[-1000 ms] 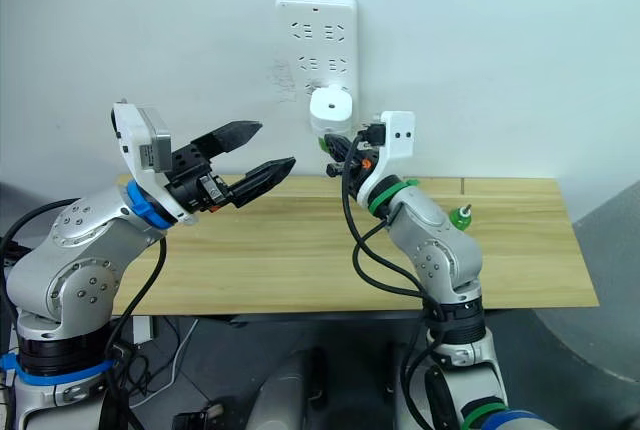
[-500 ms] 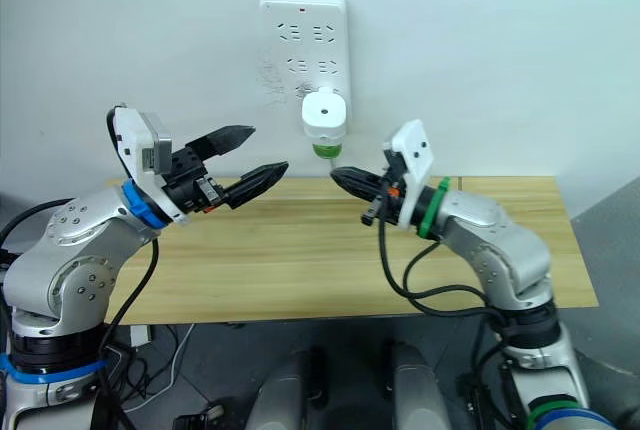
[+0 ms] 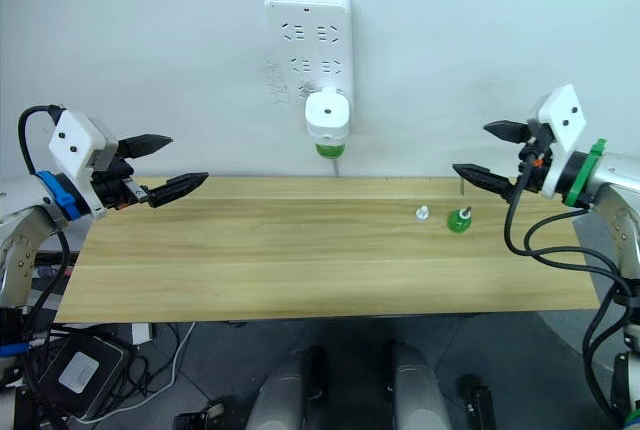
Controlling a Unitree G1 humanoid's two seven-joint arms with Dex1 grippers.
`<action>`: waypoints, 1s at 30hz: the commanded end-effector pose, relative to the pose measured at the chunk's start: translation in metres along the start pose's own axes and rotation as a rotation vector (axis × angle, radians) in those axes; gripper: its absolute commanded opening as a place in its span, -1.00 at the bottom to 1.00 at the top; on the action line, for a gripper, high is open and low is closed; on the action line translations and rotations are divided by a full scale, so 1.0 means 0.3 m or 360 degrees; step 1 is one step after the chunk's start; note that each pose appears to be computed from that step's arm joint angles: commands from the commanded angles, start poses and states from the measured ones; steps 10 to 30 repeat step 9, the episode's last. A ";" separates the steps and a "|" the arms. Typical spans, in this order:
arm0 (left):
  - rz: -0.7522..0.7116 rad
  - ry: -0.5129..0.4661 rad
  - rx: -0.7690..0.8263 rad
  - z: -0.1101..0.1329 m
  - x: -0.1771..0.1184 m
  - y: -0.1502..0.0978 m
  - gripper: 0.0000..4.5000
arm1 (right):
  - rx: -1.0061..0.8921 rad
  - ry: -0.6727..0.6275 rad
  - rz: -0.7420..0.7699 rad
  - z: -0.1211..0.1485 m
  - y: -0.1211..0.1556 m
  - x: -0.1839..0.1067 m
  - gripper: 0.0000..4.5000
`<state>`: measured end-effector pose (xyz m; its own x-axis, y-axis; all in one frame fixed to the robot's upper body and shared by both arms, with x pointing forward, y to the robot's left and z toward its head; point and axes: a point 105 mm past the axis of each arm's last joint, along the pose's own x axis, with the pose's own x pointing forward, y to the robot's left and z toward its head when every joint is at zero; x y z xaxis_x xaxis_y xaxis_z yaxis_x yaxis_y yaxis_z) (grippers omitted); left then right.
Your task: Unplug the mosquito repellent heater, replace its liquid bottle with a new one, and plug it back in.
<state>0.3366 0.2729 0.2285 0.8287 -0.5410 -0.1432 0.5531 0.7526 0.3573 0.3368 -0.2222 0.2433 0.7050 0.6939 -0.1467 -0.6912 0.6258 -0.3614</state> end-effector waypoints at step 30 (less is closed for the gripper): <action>0.0054 0.0002 0.0081 -0.018 -0.020 0.048 1.00 | -0.0058 0.0013 -0.0299 -0.018 -0.116 -0.058 0.99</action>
